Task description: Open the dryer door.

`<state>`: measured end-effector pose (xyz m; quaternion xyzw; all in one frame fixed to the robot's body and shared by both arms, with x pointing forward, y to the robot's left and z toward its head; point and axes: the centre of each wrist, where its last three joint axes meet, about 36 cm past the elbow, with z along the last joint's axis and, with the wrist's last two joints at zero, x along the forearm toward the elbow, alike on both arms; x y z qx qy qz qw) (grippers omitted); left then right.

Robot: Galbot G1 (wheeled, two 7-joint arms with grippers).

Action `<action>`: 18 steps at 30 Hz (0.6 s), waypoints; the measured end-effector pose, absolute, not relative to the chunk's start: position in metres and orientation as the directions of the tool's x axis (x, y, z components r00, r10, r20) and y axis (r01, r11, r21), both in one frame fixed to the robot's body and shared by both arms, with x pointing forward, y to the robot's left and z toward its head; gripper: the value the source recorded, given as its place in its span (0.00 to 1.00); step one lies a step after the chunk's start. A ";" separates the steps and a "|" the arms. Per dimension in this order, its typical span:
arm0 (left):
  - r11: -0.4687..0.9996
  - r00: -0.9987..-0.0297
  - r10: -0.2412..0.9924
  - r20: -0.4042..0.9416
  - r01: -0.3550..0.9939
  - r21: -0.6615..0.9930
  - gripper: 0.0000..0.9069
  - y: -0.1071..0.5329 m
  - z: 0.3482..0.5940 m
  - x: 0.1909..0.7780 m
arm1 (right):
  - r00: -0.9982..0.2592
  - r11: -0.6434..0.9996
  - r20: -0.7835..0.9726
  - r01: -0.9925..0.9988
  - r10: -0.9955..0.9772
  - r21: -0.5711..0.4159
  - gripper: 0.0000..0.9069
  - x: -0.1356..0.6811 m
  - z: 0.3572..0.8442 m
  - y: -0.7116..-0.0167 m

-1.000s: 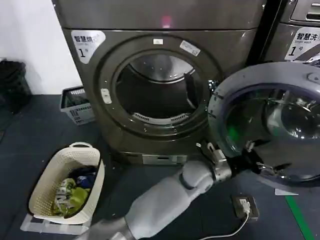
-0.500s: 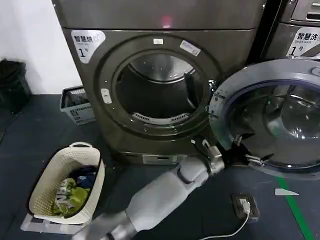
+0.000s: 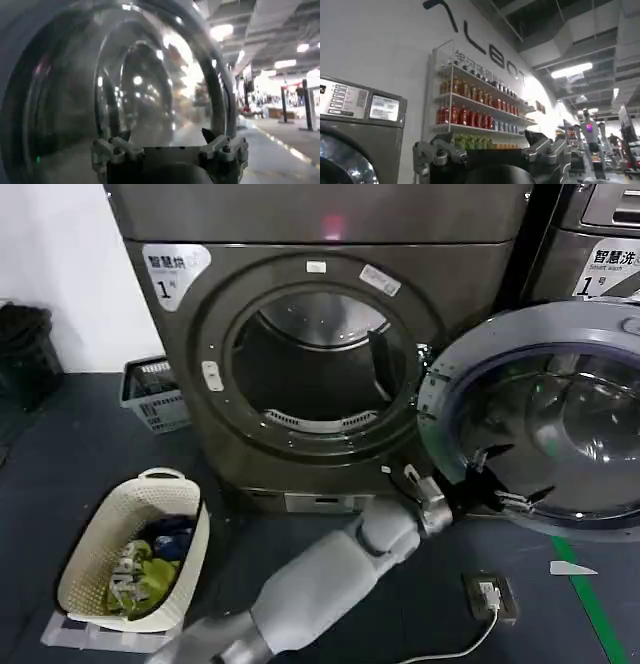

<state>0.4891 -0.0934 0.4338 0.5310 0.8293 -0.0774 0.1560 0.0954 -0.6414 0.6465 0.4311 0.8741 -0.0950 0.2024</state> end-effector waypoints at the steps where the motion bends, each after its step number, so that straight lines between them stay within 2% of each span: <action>1: 0.426 -0.385 0.849 -0.362 0.904 0.039 1.00 -0.094 0.433 0.487 | -0.547 0.611 -0.437 0.792 0.714 0.007 1.00 0.096 0.648 -0.641; 8: 0.462 -0.387 0.773 -0.503 0.887 0.028 1.00 -0.081 0.434 0.483 | -0.551 0.618 -0.445 0.786 0.706 0.006 1.00 0.100 0.651 -0.643; 18: 0.509 -0.394 0.715 -0.578 0.860 0.042 1.00 -0.032 0.434 0.491 | -0.554 0.625 -0.451 0.781 0.700 0.011 1.00 0.105 0.654 -0.646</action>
